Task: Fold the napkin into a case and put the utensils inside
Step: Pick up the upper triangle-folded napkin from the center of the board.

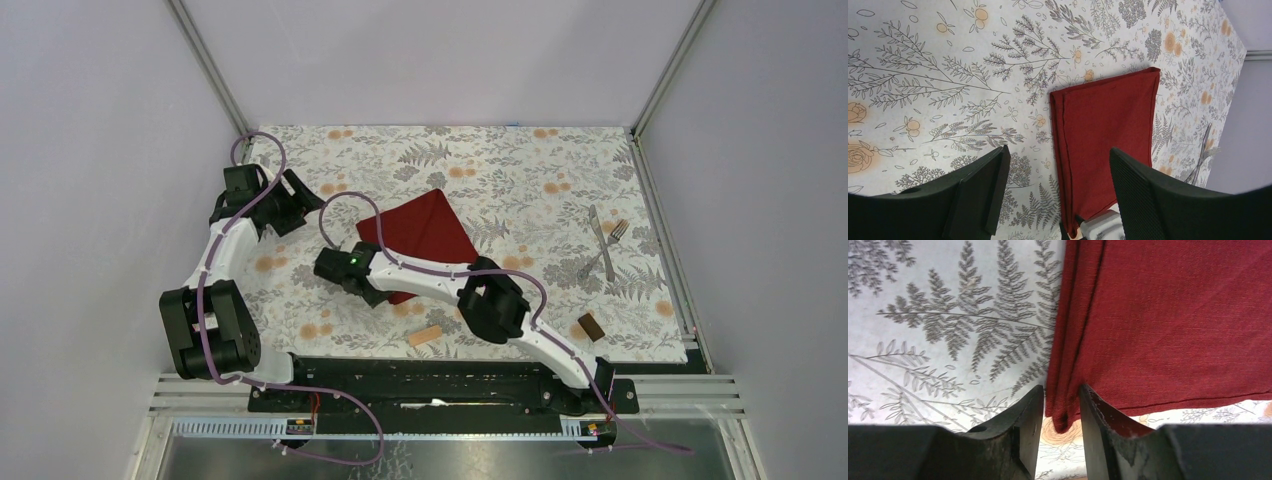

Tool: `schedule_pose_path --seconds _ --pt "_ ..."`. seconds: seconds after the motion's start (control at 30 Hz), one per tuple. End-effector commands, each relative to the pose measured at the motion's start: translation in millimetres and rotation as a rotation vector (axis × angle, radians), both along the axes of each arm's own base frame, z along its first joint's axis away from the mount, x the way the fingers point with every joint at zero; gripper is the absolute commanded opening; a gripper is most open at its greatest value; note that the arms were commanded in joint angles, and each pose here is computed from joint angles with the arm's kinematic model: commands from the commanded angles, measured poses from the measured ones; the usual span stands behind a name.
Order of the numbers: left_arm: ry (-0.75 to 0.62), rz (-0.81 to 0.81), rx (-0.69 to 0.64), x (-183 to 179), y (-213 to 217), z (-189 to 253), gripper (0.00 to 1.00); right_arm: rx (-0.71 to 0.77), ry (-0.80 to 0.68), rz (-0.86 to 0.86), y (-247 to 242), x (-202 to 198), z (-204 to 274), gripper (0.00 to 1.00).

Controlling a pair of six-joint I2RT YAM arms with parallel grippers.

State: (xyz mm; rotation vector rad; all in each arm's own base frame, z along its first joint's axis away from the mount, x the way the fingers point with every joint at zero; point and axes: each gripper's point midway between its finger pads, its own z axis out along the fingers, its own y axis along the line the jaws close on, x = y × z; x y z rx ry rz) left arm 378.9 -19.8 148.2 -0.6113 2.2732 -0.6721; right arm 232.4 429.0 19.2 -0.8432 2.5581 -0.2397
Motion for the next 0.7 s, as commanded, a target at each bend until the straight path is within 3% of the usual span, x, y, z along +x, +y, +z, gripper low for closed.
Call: schedule_pose_path --seconds 0.0,0.27,0.5,0.67 --pt "-0.088 -0.017 0.01 5 1 20 0.78 0.023 0.04 -0.015 -5 3 -7 0.41" --pt "-0.084 -0.022 0.008 4 0 18 0.78 0.02 0.124 -0.021 -17 -5 -31 0.39" --pt "-0.089 -0.029 -0.018 3 -4 14 0.88 -0.009 0.043 0.0 -29 10 -34 0.11" --pt "-0.049 -0.044 -0.092 3 -14 -3 0.94 0.116 -0.038 0.089 -6 25 1 0.0"
